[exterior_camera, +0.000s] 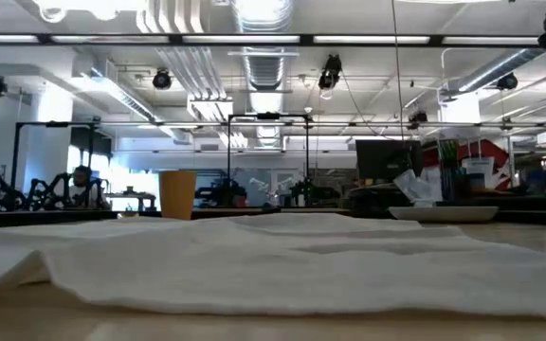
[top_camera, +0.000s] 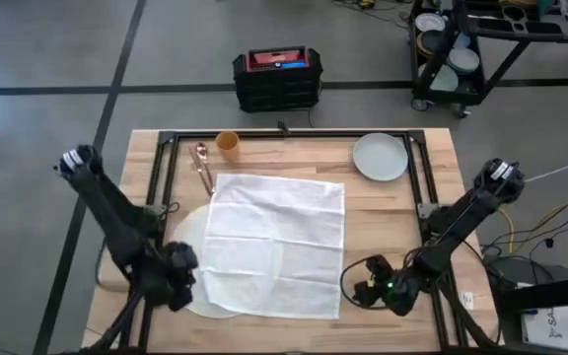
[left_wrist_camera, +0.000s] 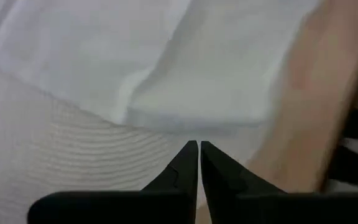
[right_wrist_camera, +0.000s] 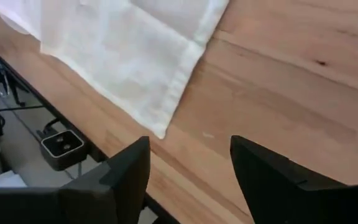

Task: Set table place
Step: Fold the white napkin

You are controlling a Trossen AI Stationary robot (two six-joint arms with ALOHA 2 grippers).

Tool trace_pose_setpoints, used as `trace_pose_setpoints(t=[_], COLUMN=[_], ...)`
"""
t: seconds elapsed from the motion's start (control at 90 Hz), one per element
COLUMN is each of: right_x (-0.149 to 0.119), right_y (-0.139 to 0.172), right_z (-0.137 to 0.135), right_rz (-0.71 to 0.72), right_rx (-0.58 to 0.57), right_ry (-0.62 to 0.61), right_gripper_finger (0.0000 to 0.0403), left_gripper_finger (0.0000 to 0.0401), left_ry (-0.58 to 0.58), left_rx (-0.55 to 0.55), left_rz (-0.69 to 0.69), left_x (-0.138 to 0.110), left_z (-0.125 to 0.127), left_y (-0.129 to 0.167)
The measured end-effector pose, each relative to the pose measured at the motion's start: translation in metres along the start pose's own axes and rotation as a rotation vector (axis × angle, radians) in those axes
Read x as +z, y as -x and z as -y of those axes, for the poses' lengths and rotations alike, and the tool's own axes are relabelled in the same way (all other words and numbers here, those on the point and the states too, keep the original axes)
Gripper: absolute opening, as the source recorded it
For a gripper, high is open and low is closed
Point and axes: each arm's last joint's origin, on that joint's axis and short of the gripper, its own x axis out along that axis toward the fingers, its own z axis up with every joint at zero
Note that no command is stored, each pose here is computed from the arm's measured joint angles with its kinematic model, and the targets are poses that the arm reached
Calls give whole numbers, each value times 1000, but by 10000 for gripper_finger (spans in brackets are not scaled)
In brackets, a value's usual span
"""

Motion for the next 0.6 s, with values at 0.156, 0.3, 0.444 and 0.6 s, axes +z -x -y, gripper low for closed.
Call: trace_pose_setpoints(t=[0.156,0.3,0.444,0.6], right_x=[-1,-1,0,2], right_y=[0,0,0,-1], right_z=[0,0,0,1], right_rz=[-37,-49,-47,-41], right_rx=[-17,-21,-21,-27], right_ry=[4,4,21,48], right_gripper_finger=[206,206,206,206], left_gripper_finger=[6,6,14,32], left_ry=[-24,85,223,335], left_rx=[69,79,18,-15], left_rz=[-6,58,108,99], left_x=[-10,-12,-11,-15], left_z=[33,59,82,101], left_y=[-33,-43,-37,-37])
